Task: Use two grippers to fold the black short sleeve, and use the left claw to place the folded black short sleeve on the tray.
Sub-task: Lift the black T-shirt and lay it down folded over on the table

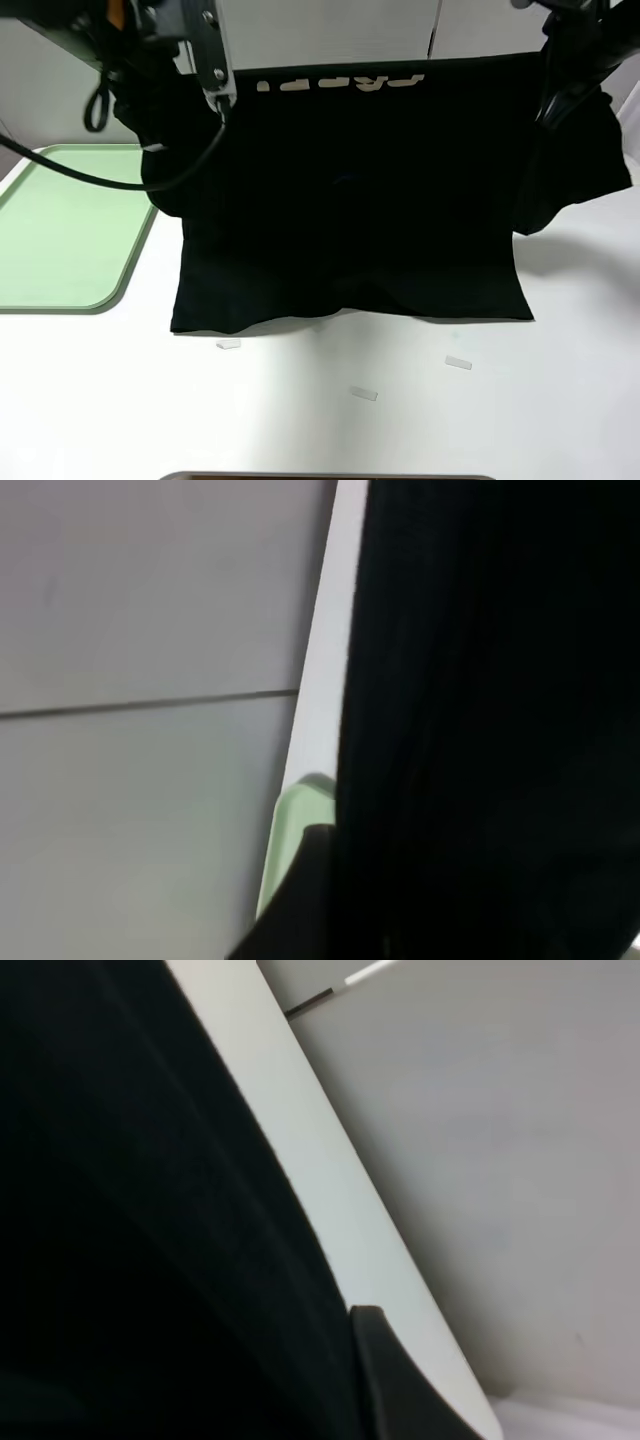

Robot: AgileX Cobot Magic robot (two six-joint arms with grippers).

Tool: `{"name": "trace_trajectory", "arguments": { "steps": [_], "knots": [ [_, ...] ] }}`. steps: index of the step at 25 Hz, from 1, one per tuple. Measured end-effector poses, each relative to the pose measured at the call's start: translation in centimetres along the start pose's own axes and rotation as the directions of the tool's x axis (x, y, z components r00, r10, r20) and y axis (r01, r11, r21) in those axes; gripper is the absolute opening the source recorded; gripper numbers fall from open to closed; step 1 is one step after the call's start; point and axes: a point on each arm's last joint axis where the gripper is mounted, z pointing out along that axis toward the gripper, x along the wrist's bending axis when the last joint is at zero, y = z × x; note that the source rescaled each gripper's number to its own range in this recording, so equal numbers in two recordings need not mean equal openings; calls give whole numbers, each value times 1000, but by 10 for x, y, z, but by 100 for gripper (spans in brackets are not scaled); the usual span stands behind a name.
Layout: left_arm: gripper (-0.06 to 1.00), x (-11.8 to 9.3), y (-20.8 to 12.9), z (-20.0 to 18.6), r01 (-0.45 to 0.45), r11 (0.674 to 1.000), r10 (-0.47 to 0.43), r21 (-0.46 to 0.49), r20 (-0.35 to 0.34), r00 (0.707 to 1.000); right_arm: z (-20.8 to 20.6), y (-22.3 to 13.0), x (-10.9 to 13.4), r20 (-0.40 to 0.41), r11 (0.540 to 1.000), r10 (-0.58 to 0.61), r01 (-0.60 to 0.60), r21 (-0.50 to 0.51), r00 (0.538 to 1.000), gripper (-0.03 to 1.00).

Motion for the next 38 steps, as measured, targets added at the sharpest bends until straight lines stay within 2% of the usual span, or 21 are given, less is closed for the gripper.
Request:
{"name": "trace_trajectory", "arguments": {
  "steps": [8, 16, 21, 23, 26, 29, 33, 38],
  "knots": [
    [0, -5, -1, 37, 61, 998, -61, -9, 5, 998, 16, 0, 0, 21, 999, -39, 39, -13, 999, 0],
    [0, -1, -4, 60, 86, 991, -88, -101, -23, 996, 36, -12, -9, 63, 999, -2, 4, -34, 998, 0],
    [0, -7, -5, 76, 97, 989, -99, -111, -6, 995, 49, -14, -4, 40, 1000, -4, 5, -23, 999, 0],
    [0, -11, -5, 82, 129, 986, -129, -102, 11, 992, 52, -16, -1, 27, 1000, -1, 1, -13, 1000, 0],
    [0, -13, -5, 84, 185, 978, -184, -100, 23, 983, 52, -19, 2, -13, 999, 25, -25, 24, 1000, 0],
    [0, -19, 2, 81, 185, 980, -182, -74, 44, 982, 51, -25, 9, -84, 994, 68, -60, 94, 994, 0],
    [0, -34, 8, 78, 209, 978, -207, -3, 107, 972, 49, -33, 20, -189, 975, 134, -96, 199, 973, 0],
    [0, -50, 4, 76, 298, 949, -314, 103, 200, 928, 44, -38, 31, -287, 949, 214, -130, 286, 934, 0]
  ]
}}
